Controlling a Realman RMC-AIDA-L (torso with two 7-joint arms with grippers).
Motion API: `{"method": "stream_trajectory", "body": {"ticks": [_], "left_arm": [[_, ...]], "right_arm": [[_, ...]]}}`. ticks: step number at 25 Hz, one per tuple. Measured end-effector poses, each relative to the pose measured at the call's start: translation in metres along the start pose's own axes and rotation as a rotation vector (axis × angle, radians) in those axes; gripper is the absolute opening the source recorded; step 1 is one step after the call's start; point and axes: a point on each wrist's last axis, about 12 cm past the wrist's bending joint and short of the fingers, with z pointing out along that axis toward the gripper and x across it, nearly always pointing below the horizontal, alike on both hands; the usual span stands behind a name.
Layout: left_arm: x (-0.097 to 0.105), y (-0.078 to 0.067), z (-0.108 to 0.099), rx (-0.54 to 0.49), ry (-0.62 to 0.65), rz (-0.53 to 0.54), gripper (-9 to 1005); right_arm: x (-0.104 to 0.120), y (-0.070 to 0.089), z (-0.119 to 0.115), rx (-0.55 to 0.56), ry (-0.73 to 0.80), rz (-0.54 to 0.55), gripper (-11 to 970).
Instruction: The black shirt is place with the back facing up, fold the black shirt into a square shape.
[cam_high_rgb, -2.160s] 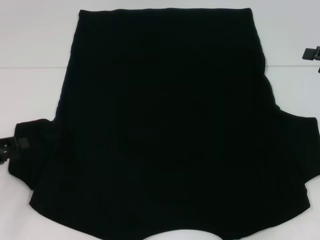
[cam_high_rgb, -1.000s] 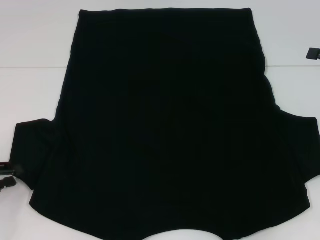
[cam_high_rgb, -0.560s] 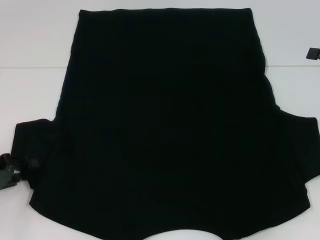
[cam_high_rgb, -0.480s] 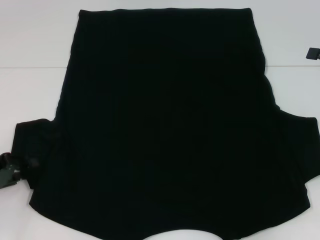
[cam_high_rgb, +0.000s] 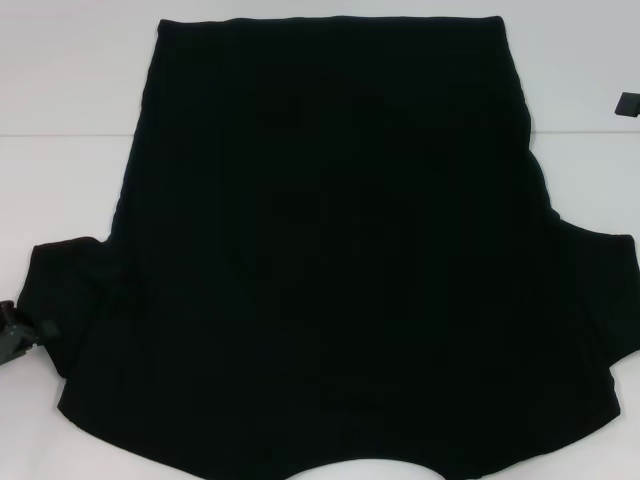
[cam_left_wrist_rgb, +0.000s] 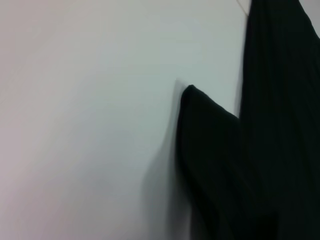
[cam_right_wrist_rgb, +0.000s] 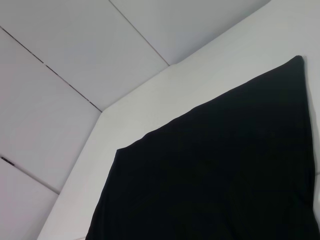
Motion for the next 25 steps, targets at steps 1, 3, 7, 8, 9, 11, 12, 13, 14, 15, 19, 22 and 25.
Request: {"method": "stream_trajectory", "body": {"ticks": [1,3,7,8,9,11,12,13,14,15,19,22,25], "left_arm": [[0.0,0.0,0.0,0.003,0.002,0.01,146],[-0.001,-0.003,-0.001,0.021,0.001,0.036,108],[-0.008,-0.005,-0.011,0.061,-0.044,0.096,32],[-0.01,-0.004,-0.014,0.05,-0.062,0.101,25],[-0.014,-0.002,-0.018,0.034,-0.081,0.104,18],[-0.019,0.003,-0.026,-0.007,-0.117,0.102,11],[-0.021,0.005,-0.028,-0.026,-0.129,0.1,11],[-0.023,0.007,-0.031,-0.039,-0.137,0.099,11],[-0.025,0.008,-0.033,-0.049,-0.145,0.099,11],[-0.027,0.01,-0.035,-0.06,-0.156,0.099,11],[-0.032,0.004,-0.035,-0.062,-0.153,0.131,10],[-0.037,-0.012,-0.028,-0.038,-0.109,0.193,10],[-0.042,-0.035,-0.021,0.012,-0.055,0.247,9]], "right_arm": [[0.0,0.0,0.0,0.0,0.0,0.0,941],[0.0,0.0,0.0,-0.002,-0.002,0.001,940],[-0.001,0.0,0.0,-0.004,-0.005,0.003,940],[-0.001,0.0,0.0,-0.004,-0.006,0.003,940],[-0.001,0.0,-0.001,-0.005,-0.007,0.002,940],[-0.001,0.001,-0.001,-0.005,-0.007,0.002,940],[-0.001,0.0,-0.001,-0.005,-0.007,0.001,940],[-0.001,0.0,-0.001,-0.005,-0.007,0.001,940],[-0.001,0.0,-0.001,-0.005,-0.007,0.001,941],[-0.001,0.0,-0.001,-0.005,-0.007,0.001,941],[-0.001,0.001,-0.001,-0.009,-0.003,0.001,941],[0.0,0.002,-0.001,-0.017,0.004,0.002,941],[0.001,0.002,-0.001,-0.022,0.008,0.004,940]]}}
